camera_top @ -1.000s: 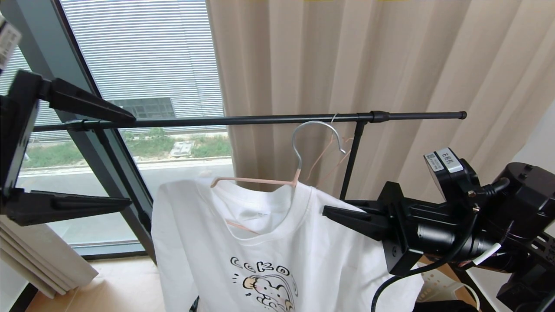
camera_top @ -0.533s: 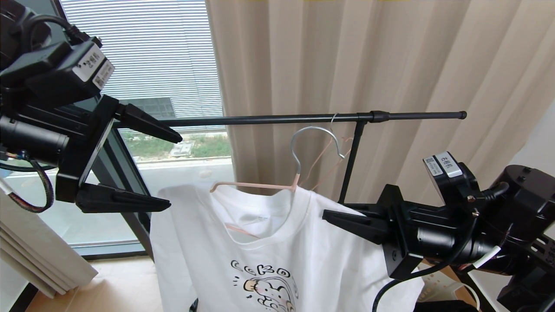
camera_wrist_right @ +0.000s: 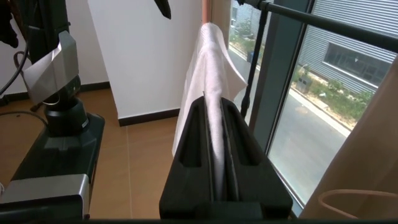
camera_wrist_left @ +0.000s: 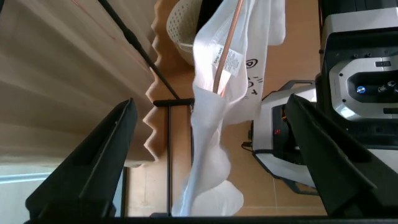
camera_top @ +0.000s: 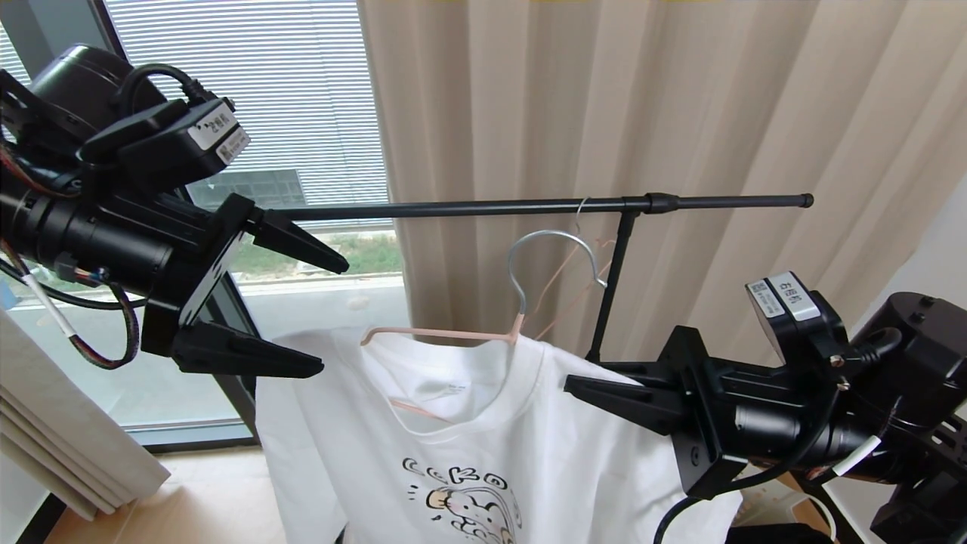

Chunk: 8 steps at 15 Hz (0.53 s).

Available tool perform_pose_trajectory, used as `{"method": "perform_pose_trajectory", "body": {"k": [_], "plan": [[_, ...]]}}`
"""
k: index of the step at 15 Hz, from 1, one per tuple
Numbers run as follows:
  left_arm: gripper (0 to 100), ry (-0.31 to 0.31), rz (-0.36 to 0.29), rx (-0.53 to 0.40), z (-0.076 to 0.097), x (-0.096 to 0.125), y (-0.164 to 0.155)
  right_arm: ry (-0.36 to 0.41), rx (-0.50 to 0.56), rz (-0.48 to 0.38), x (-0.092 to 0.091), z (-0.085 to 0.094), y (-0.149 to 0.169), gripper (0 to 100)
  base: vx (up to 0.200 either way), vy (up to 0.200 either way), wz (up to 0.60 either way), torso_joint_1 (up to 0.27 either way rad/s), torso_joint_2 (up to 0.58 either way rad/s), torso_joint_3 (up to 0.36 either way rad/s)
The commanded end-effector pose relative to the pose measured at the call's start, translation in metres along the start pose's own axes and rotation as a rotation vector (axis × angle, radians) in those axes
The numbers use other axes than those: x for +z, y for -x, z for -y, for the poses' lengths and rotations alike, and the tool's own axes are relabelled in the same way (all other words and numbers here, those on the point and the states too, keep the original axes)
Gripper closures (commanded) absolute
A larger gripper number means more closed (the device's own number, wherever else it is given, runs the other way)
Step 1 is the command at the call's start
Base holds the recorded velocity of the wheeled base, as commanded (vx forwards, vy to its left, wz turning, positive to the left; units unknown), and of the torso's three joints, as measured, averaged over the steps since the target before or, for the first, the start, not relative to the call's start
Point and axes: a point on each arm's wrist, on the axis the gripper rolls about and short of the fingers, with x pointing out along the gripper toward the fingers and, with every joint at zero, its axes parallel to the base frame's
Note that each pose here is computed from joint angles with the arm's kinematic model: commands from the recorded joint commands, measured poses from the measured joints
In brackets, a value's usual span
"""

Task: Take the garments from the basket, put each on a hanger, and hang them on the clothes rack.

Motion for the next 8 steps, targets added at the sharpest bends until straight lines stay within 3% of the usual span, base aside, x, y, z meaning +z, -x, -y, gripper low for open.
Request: {"method": "perform_pose_trajectory", "body": {"k": [1,8], "plan": [[0,0.019,-0.006,-0.035,-0.008,-0.007,-0.012,0.001,0.005,0.001,-0.001,-0.001,0.0,100,0.0,0.0,0.0,0.0,0.0,0.0],[0,0.005,-0.006,-0.106,-0.008,-0.004,-0.035,0.003,0.005,0.004,-0.001,0.0,0.0,100,0.0,0.0,0.0,0.0,0.0,0.0]]}}
